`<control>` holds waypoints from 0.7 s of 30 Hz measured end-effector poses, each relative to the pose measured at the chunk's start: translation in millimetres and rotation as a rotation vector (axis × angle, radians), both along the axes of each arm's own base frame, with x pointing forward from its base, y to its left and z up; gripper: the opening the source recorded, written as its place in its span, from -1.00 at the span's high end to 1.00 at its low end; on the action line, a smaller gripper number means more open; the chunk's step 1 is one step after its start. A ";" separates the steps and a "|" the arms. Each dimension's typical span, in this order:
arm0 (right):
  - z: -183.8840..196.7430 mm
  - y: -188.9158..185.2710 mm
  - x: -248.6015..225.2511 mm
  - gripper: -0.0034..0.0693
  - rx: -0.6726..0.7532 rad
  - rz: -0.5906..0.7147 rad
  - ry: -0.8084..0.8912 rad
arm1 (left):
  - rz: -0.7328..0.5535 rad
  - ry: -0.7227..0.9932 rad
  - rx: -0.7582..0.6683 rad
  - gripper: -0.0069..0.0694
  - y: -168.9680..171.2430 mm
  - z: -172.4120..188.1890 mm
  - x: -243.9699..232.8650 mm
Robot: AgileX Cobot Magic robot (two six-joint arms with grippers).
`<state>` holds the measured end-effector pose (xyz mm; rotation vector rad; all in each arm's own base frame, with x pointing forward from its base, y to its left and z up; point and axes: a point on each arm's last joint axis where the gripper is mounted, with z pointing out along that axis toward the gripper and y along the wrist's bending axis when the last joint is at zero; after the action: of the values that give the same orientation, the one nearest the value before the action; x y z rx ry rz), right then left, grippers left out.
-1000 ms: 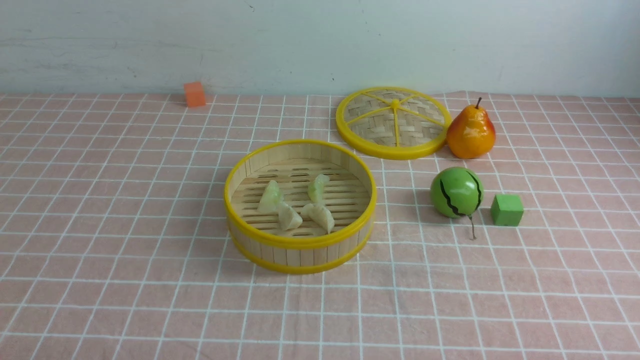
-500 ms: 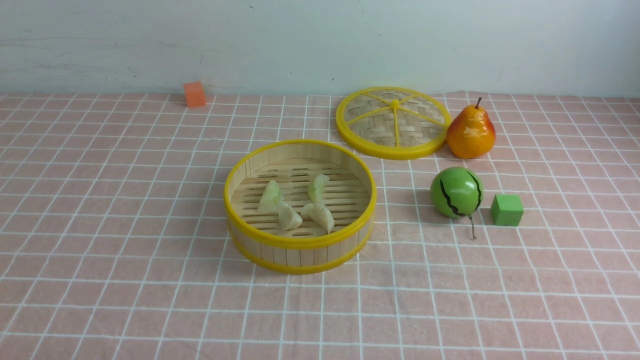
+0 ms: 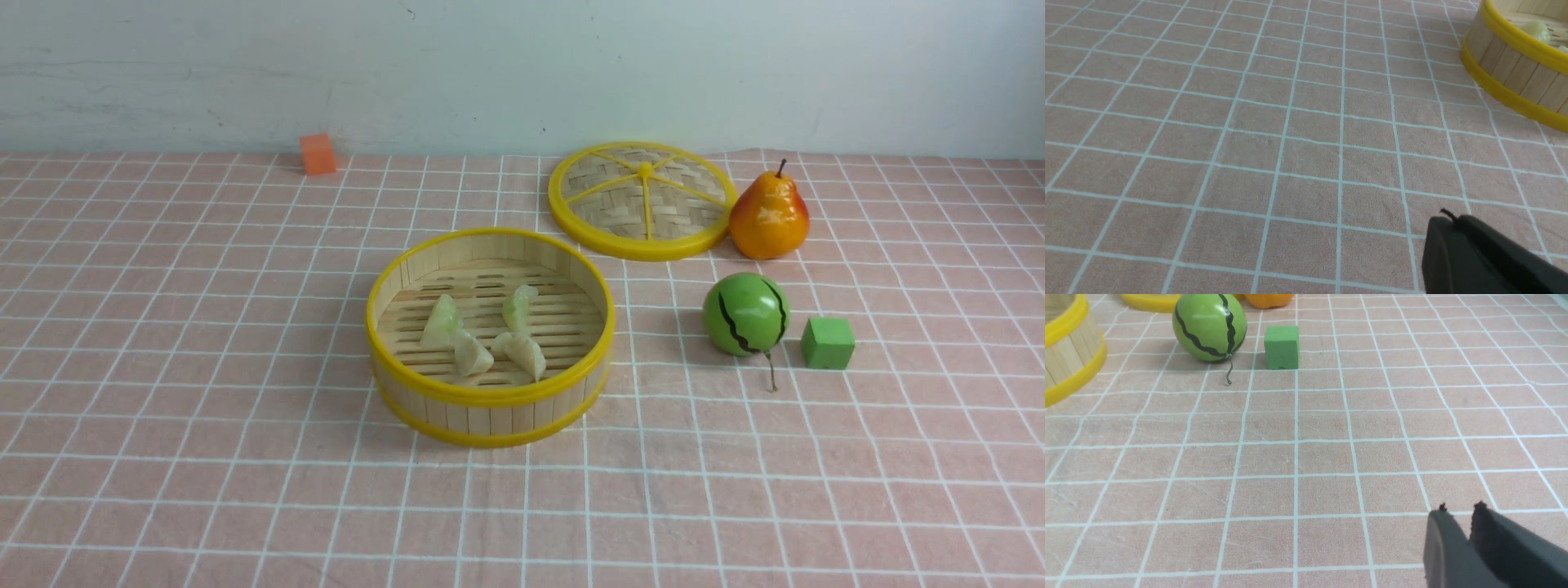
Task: Put the dumplings into the steamer on the table with the pink tablecloth.
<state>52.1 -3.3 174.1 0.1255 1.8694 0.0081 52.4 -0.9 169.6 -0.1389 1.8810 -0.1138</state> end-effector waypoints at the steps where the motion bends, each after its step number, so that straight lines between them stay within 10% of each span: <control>1: 0.0 0.0 0.0 0.61 0.000 0.000 0.000 | 0.000 0.000 0.000 0.85 0.0 0.0 0.0; 21: 0.0 0.0 0.0 0.54 -0.001 0.000 0.000 | 0.000 -0.010 0.001 0.85 0.1 0.6 0.3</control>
<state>52.1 -3.3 174.1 0.1246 1.8695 0.0075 52.7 -0.8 170.3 -0.1379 1.8706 -0.1133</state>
